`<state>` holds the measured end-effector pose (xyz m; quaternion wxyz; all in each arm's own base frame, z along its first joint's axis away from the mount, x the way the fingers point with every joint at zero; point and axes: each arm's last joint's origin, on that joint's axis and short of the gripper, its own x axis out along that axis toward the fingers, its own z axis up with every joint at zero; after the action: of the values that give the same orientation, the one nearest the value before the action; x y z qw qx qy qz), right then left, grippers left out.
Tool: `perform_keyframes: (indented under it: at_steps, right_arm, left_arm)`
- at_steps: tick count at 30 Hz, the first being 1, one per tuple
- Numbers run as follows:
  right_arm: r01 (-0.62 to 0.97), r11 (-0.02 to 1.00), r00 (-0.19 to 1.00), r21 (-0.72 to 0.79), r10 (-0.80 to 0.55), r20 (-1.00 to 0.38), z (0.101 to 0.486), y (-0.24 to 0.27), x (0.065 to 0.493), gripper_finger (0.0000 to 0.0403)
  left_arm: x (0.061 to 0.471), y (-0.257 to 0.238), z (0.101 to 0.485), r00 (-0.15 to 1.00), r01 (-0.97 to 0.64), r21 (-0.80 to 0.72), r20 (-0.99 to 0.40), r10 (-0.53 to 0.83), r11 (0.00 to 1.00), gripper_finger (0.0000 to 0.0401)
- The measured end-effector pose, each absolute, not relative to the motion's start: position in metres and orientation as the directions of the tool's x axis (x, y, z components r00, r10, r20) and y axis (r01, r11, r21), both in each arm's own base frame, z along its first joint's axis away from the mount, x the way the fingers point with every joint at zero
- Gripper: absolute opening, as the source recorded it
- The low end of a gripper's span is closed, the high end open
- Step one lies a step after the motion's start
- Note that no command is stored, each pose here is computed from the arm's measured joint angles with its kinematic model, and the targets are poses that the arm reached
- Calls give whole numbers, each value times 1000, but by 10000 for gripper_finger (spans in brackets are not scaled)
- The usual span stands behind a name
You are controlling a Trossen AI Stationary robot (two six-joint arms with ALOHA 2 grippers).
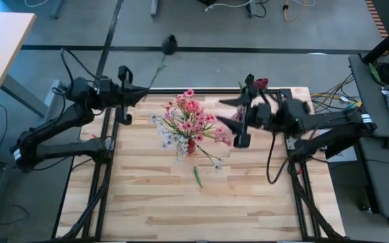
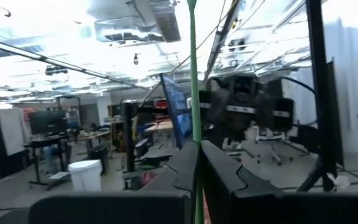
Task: Sort flowers into vase by color
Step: Put the black tulip into the violet vase
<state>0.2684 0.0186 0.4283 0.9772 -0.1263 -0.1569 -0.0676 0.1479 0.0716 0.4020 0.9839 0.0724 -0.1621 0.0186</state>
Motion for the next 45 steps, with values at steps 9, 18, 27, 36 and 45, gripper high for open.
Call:
perform_keyframes:
  at_steps: [9,18,27,36,45]
  right_arm:
    - [142,978,947,-150,-90,309,453,-15,308,230]
    - [171,976,949,-137,-126,289,486,-32,344,284]
    - [122,980,959,-159,-75,274,499,-41,377,272]
    - [125,981,967,-146,-88,239,509,-44,391,173]
    - [125,978,971,-169,-86,221,513,-44,385,14]
  left_arm:
    - [185,66,395,941,9,118,334,-48,993,0]
    - [200,64,395,942,48,106,327,-80,993,0]
    - [199,64,395,942,48,106,326,-80,993,0]
    - [200,64,394,945,49,103,317,-79,994,0]
    - [199,65,394,946,5,97,323,-36,995,7]
